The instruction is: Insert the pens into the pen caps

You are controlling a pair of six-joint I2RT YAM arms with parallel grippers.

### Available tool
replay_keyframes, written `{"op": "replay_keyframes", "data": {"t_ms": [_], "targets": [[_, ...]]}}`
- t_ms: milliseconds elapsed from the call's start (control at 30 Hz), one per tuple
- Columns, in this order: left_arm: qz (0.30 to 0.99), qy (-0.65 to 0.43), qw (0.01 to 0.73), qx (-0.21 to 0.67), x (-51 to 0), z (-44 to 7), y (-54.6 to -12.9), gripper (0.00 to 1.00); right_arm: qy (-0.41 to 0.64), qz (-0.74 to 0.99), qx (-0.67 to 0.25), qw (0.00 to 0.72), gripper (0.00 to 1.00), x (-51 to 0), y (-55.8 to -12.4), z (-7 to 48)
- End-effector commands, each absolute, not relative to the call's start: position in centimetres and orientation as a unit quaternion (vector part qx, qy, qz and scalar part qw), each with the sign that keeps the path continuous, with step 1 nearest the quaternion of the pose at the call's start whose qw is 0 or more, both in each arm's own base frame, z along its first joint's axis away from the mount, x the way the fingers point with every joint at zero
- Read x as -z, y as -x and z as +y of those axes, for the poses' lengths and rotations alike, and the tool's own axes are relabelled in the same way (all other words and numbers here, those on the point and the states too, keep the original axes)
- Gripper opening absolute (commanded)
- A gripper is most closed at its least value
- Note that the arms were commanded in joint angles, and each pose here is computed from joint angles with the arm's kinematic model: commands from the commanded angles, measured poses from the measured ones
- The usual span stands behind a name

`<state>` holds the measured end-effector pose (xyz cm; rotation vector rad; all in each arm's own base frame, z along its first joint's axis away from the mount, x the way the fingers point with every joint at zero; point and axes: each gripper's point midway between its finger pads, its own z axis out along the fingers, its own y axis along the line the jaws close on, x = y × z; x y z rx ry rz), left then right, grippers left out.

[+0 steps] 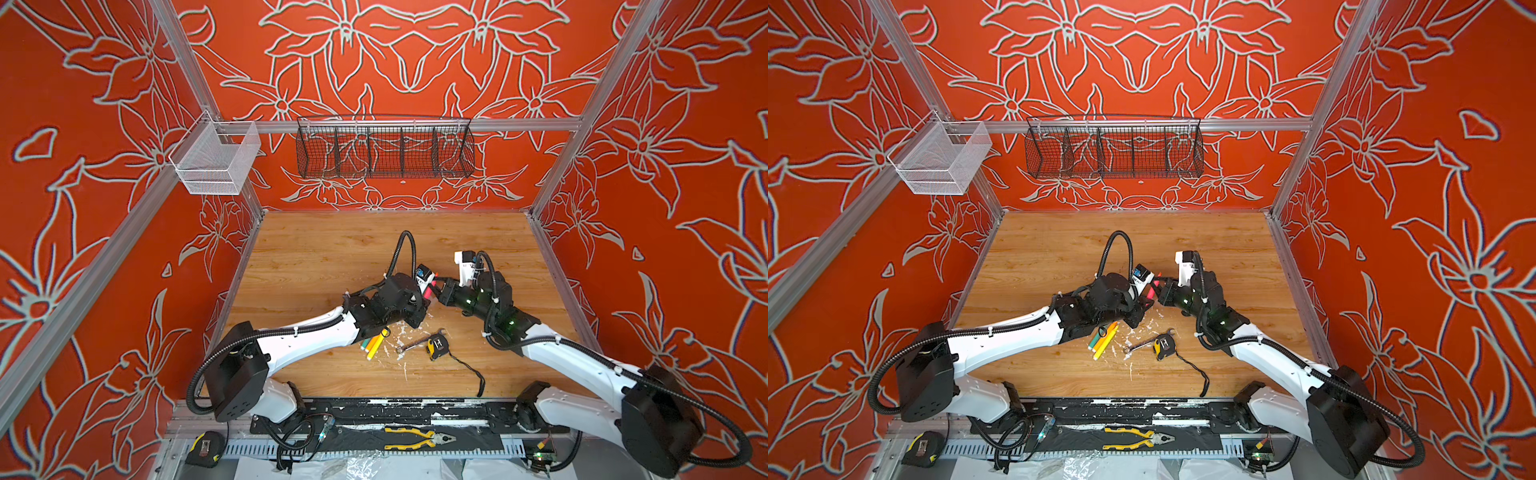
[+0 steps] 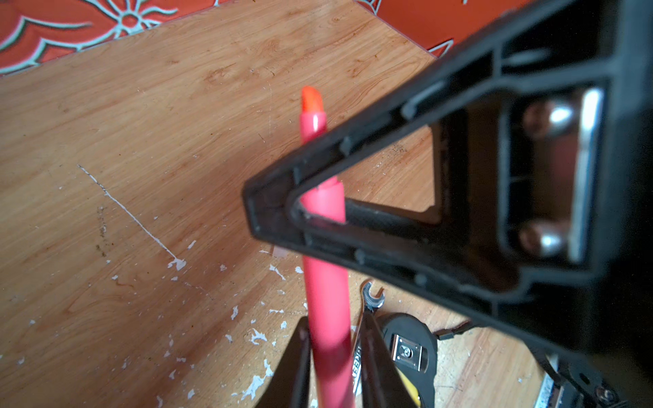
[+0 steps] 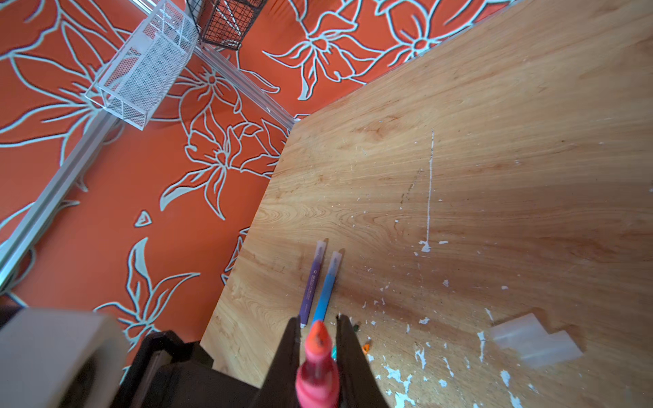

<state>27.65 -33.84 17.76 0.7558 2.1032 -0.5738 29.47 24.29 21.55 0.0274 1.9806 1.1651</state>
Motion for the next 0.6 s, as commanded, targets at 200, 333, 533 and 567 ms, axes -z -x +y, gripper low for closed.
{"op": "replay_keyframes", "data": {"t_ms": [200,333,533,567], "targets": [[0.827,-0.307,0.410,0.231,-17.8,-34.7,-27.6,0.27,-0.004,0.757,-0.509,0.410,0.00,-22.9,-28.9,25.2],[0.827,-0.305,0.411,0.233,-17.9,-34.7,-27.7,0.16,-0.012,0.757,-0.518,0.398,0.00,-22.5,-28.8,25.4],[0.824,-0.299,0.420,0.233,-18.3,-34.3,-27.6,0.21,-0.021,0.759,-0.525,0.384,0.00,-21.7,-29.0,25.7],[0.824,-0.298,0.421,0.233,-18.3,-34.2,-27.6,0.23,-0.022,0.759,-0.527,0.381,0.00,-21.5,-29.0,25.8]]}}
